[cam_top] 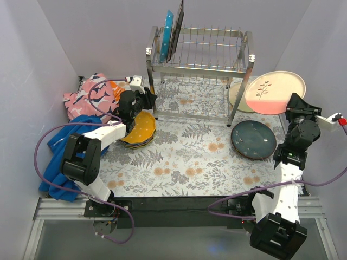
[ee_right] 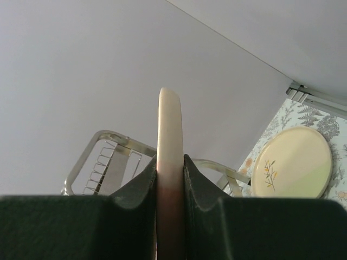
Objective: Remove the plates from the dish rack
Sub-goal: Place the plate at the center of the board.
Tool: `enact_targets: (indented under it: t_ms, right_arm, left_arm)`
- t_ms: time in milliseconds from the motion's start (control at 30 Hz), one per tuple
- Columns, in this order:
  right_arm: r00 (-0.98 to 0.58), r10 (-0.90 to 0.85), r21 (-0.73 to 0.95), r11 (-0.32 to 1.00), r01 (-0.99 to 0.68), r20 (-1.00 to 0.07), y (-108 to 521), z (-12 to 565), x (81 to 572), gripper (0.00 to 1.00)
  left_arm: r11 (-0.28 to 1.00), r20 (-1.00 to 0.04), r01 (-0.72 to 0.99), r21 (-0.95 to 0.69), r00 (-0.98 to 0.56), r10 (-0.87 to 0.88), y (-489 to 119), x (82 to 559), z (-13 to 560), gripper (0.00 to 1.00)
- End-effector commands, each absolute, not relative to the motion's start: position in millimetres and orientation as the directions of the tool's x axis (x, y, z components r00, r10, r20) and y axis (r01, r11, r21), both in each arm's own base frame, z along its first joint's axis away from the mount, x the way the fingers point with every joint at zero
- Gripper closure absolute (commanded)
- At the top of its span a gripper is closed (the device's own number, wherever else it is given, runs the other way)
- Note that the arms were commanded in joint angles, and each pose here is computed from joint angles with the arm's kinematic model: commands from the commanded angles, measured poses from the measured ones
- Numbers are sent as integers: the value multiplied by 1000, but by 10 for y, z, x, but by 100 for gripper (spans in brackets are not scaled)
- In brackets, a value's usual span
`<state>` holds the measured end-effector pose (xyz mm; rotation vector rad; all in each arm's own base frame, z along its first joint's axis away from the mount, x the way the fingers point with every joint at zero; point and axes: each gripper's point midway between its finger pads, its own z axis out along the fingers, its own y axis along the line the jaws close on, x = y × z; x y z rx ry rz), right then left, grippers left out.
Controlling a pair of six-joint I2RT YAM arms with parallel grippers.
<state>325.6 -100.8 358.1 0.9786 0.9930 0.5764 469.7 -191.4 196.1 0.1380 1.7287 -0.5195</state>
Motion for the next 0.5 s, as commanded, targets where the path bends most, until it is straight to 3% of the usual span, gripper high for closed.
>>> enact_targets:
  t_ms: [0,467]
  right_arm:
    - [564,751,859,494,-133,-344,-1009,4041,3027,99]
    - [499,812,925,376,-49,-303,-1139,3331,3432,99]
  left_arm:
    - [909,-946,309,-279,-249,-206,-1733,4687,1967,100]
    - [909,-944,306,-282,-256,-206,-1732,4662,1911,100]
